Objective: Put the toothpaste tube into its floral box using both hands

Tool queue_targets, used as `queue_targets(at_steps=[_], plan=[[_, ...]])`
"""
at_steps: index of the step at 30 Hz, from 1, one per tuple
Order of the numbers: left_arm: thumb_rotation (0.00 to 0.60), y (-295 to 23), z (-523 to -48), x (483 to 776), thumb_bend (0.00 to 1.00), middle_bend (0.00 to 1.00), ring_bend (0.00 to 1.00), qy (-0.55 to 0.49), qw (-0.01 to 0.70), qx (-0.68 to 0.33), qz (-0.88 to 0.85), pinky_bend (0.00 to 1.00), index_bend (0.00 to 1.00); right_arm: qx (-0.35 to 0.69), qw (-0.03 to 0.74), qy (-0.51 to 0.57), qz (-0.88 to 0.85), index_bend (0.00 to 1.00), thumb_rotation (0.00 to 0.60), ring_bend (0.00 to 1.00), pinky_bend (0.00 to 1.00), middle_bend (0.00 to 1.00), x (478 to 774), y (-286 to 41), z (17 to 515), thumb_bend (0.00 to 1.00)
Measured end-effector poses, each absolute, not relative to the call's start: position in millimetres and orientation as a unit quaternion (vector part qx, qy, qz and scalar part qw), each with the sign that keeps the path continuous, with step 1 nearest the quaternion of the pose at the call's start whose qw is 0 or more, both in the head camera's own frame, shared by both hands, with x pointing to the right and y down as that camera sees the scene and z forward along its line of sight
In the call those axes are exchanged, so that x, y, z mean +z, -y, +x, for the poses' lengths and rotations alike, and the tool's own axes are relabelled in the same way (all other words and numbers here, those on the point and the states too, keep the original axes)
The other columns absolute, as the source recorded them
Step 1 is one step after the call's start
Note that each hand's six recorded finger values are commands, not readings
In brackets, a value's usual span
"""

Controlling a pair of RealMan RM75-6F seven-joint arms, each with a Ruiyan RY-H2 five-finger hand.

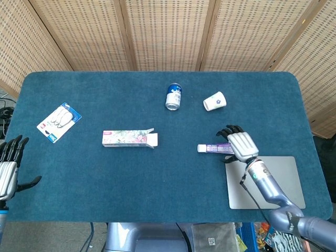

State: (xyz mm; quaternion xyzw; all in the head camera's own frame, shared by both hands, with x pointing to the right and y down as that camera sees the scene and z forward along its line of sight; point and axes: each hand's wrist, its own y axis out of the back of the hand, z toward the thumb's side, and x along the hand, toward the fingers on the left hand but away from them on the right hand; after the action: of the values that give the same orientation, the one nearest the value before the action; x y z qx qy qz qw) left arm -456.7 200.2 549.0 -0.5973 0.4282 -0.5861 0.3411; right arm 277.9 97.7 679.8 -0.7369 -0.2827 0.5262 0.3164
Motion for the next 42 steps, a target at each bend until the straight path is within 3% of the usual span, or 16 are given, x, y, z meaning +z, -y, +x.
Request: queue_targets(at_steps=[11, 31, 36, 39, 42], plan=[[0.6, -198, -458, 552, 0.18, 0.0, 0.0, -0.427, 0.338, -0.592, -0.594, 0.0, 0.0, 0.565, 0.3, 0.278, -0.717, 0.29, 0.6, 0.16, 0.17, 0.3, 719, -92, 265, 0.13], [0.6, -196, -462, 552, 0.18, 0.0, 0.0, -0.431, 0.332, -0.595, -0.591, 0.0, 0.0, 0.607, 0.3, 0.257, -0.689, 0.39, 0.6, 0.24, 0.2, 0.39, 751, -93, 266, 0.27], [0.6, -196, -462, 553, 0.18, 0.0, 0.0, -0.431, 0.332, -0.596, -0.591, 0.0, 0.0, 0.618, 0.313, 0.237, -0.681, 0.47, 0.6, 0.3, 0.28, 0.47, 757, -94, 272, 0.39], [0.6, -195, -462, 553, 0.18, 0.0, 0.0, -0.431, 0.33, -0.596, -0.591, 0.0, 0.0, 0.62, 0.318, 0.229, -0.68, 0.57, 0.6, 0.38, 0.36, 0.56, 757, -94, 274, 0.43], [0.6, -195, -462, 554, 0.18, 0.0, 0.0, -0.43, 0.329, -0.596, -0.592, 0.0, 0.0, 0.614, 0.325, 0.23, -0.681, 0.6, 0.6, 0.41, 0.39, 0.59, 752, -92, 275, 0.46]])
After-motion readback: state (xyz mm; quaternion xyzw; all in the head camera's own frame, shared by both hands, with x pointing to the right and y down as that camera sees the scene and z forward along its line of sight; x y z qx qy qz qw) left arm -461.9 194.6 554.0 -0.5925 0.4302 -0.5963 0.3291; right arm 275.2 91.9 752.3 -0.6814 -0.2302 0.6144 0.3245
